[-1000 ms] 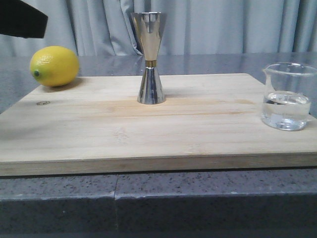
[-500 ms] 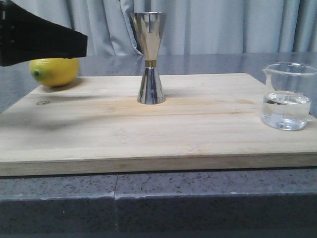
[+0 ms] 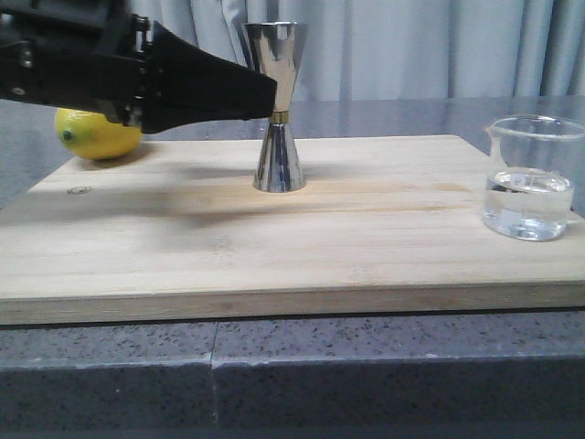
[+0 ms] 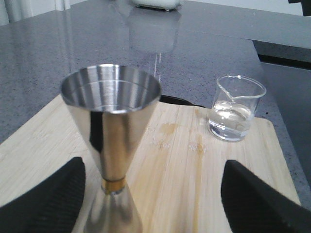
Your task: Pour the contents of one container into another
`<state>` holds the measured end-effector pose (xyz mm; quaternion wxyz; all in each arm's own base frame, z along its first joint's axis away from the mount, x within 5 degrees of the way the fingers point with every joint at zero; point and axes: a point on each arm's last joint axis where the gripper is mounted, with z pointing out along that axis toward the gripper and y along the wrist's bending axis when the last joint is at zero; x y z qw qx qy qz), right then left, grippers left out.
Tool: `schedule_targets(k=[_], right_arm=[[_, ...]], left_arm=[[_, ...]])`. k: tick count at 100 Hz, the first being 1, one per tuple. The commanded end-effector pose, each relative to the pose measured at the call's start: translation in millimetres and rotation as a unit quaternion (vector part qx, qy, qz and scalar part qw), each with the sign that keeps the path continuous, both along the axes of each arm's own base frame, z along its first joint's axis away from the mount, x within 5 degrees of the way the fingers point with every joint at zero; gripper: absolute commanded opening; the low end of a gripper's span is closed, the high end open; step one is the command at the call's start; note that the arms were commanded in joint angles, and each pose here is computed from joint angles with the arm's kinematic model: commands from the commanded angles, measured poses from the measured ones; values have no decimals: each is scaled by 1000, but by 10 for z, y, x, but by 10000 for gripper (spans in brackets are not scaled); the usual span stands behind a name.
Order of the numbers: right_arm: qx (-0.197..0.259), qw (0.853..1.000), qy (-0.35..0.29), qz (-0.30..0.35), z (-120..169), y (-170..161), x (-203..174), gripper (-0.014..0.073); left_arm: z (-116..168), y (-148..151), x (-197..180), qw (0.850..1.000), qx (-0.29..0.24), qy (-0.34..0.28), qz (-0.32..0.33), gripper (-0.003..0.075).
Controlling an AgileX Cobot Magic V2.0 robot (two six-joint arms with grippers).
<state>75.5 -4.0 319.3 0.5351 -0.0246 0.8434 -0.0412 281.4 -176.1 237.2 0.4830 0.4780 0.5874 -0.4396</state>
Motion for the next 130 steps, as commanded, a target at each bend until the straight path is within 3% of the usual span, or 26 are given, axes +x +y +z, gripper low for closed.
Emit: schedule_targets(k=[1, 28, 49, 64, 130], right_arm=[[-7, 999, -43, 1, 148, -2, 49, 545], [-7, 999, -43, 1, 148, -2, 49, 545], [-7, 999, -43, 1, 148, -2, 49, 545], [-7, 999, -43, 1, 148, -2, 49, 545], [2, 998, -65, 9, 184, 17, 62, 545]], left_arm=[[246, -132, 70, 998, -58, -24, -10, 537], [229, -266, 213, 997, -63, -28, -22, 516], [234, -266, 207, 997, -65, -28, -25, 322], [249, -268, 189, 996, -74, -28, -35, 242], [359, -283, 188, 994, -97, -22, -55, 230]])
